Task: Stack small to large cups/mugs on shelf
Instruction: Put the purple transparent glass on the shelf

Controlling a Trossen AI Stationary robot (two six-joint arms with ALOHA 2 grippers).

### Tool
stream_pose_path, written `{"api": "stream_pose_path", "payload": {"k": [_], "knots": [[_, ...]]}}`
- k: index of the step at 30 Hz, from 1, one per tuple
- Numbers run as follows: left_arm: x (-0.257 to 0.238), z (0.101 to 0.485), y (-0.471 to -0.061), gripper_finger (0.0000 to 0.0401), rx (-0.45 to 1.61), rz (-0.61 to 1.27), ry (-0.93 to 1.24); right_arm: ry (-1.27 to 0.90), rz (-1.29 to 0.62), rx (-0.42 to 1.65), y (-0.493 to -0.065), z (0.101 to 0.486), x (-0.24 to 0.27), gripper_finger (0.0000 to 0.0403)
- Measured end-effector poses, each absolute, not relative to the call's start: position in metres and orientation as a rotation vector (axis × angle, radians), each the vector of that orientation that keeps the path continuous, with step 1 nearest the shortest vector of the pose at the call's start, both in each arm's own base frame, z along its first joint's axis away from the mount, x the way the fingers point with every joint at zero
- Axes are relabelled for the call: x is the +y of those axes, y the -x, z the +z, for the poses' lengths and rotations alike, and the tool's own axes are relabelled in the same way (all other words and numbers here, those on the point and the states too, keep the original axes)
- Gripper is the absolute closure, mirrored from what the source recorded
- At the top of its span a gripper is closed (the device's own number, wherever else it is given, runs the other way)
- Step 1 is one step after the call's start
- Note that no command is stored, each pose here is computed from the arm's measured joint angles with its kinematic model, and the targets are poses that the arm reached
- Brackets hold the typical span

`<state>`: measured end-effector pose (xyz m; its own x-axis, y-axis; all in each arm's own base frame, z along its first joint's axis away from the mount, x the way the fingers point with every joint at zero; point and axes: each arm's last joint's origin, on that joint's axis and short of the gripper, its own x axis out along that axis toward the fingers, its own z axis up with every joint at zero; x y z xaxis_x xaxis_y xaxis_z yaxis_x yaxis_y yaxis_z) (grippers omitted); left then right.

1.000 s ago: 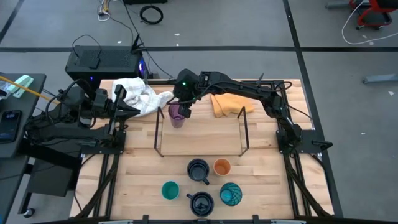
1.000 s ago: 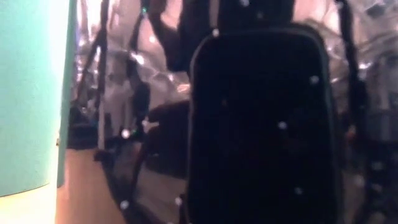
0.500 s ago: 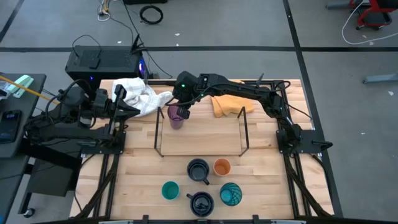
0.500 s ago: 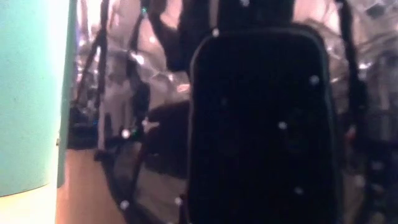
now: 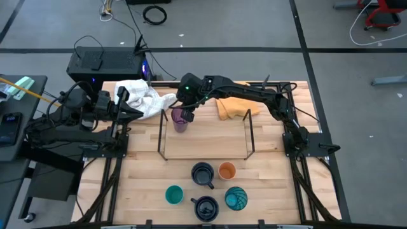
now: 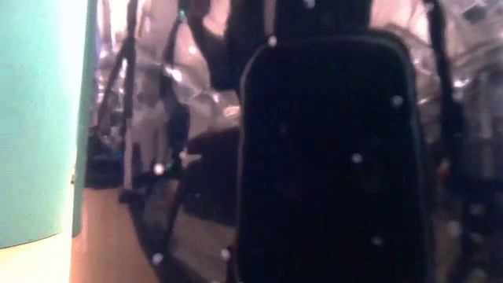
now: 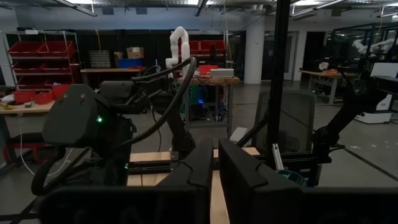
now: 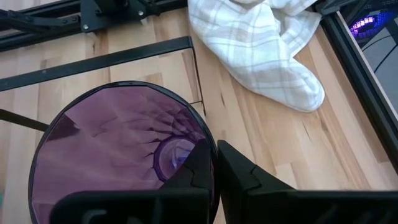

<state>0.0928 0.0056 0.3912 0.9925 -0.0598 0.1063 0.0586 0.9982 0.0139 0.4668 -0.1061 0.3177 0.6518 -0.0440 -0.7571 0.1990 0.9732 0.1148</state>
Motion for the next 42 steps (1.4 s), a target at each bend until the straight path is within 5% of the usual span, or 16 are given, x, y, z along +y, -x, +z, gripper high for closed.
{"api": "stream_pose_path", "payload": {"k": [42], "knots": [[0.006,0.391,-0.093,0.0375,-0.107,-0.059,-0.011,-0.217,-0.137,0.859,-0.471,0.302,-0.104,0.0374]]}}
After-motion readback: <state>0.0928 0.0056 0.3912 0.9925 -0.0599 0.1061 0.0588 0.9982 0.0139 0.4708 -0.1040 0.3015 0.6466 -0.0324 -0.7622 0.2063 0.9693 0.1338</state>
